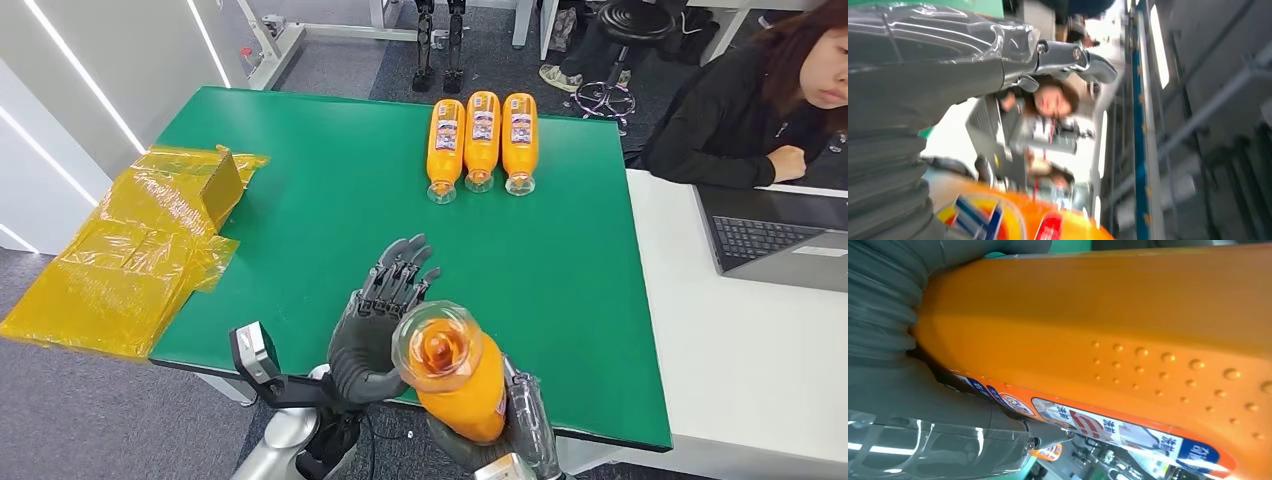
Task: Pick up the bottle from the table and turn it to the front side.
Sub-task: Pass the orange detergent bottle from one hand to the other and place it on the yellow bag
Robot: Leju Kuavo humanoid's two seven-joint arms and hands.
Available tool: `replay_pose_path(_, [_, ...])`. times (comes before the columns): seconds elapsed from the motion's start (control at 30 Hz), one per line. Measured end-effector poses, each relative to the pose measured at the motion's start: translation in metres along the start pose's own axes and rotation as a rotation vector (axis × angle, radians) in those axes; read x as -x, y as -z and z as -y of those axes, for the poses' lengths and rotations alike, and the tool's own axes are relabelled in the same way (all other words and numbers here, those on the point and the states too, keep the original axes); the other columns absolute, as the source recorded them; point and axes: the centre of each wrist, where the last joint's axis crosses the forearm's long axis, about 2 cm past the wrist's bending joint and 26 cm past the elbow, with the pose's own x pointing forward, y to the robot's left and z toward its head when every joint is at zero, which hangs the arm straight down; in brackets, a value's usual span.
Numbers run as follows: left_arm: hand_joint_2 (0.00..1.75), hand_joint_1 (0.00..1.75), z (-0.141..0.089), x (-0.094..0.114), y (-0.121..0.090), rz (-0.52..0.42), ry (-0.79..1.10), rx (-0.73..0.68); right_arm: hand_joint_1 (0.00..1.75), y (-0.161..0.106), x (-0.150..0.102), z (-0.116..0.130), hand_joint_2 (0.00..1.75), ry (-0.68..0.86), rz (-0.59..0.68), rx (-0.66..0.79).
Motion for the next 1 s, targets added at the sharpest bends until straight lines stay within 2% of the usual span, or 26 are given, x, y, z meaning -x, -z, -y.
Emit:
replay_pose_path(0.17, [1.75, 0.0, -0.002, -0.006, -0.003, 0.021, -0.086, 0.053, 1.75, -0.007, 0.002, 0.005, 1.75, 0.03, 0.001, 0.031])
replay_pose_path(0.57, [1.75, 0.0, -0.005, -0.023, -0.02, 0.02, 0.004, 0.066, 1.75, -0.025, 0.005, 0.014, 1.75, -0.024, -0.061, 0.0])
replay_pose_path(0.77, [1.75, 0.0, -0.002, -0.032, -0.021, 0.004, 0.071, 0.095, 1.75, -0.029, 0.004, 0.012, 1.75, -0.054, -0.185, -0.152])
replay_pose_path(0.87, [1.75, 0.0, 0.002, -0.038, -0.019, -0.006, 0.105, 0.123, 1.75, -0.031, 0.004, 0.012, 1.75, -0.136, -0.252, -0.236])
replay_pose_path(1.0, [1.75, 0.0, 0.003, -0.043, -0.016, -0.002, 0.122, 0.138, 1.75, -0.037, 0.004, 0.016, 1.75, -0.353, -0.246, -0.267])
